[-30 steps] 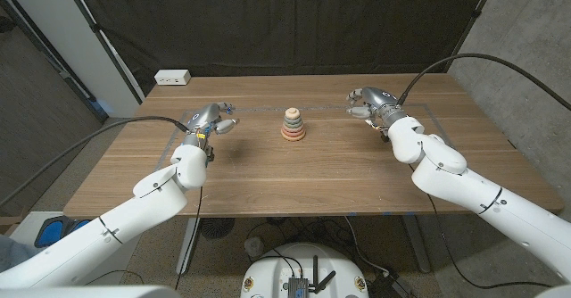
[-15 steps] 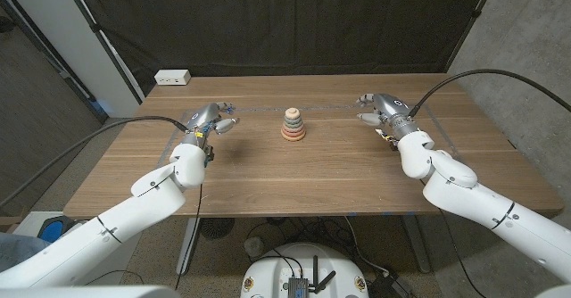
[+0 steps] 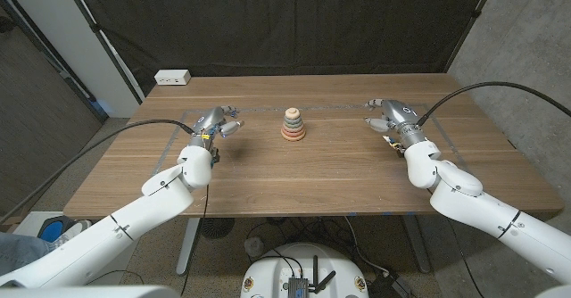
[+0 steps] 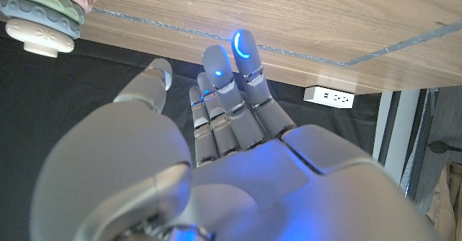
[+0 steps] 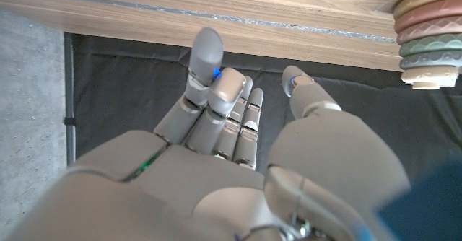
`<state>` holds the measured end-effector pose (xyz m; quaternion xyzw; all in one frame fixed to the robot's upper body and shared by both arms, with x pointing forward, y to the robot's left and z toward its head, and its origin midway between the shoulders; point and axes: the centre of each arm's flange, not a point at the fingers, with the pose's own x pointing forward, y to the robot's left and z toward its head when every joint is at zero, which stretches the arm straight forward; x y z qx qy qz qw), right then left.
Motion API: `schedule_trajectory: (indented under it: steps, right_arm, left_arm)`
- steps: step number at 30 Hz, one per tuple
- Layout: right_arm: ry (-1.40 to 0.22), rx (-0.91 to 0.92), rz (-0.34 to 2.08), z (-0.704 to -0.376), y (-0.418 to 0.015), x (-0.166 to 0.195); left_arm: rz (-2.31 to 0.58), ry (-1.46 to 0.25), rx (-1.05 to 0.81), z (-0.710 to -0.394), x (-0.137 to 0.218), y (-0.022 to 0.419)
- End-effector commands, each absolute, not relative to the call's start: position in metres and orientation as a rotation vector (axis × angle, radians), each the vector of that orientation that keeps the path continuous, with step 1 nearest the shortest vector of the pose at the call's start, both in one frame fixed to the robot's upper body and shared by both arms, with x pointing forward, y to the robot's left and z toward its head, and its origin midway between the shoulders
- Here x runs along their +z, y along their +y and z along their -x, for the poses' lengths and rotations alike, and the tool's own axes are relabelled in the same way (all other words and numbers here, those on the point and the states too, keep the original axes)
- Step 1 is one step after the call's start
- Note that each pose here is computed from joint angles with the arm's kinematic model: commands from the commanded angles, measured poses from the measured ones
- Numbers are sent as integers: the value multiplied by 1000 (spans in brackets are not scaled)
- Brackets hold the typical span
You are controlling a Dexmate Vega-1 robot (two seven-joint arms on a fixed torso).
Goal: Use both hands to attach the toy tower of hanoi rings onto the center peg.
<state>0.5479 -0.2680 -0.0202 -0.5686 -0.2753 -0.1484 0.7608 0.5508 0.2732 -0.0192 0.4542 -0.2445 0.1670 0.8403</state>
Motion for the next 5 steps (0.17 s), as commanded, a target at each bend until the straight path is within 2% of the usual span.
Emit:
schedule_trajectory:
  steps: [1,5]
  right_arm:
    - [-572,-354,1256,-555,-280,-31]
    - [-566,-345,1271,-559,-278,-32]
  left_arm:
    - [-982,-523,368,-555,-14,265]
    - [-1004,-526,376,-554,-13,261]
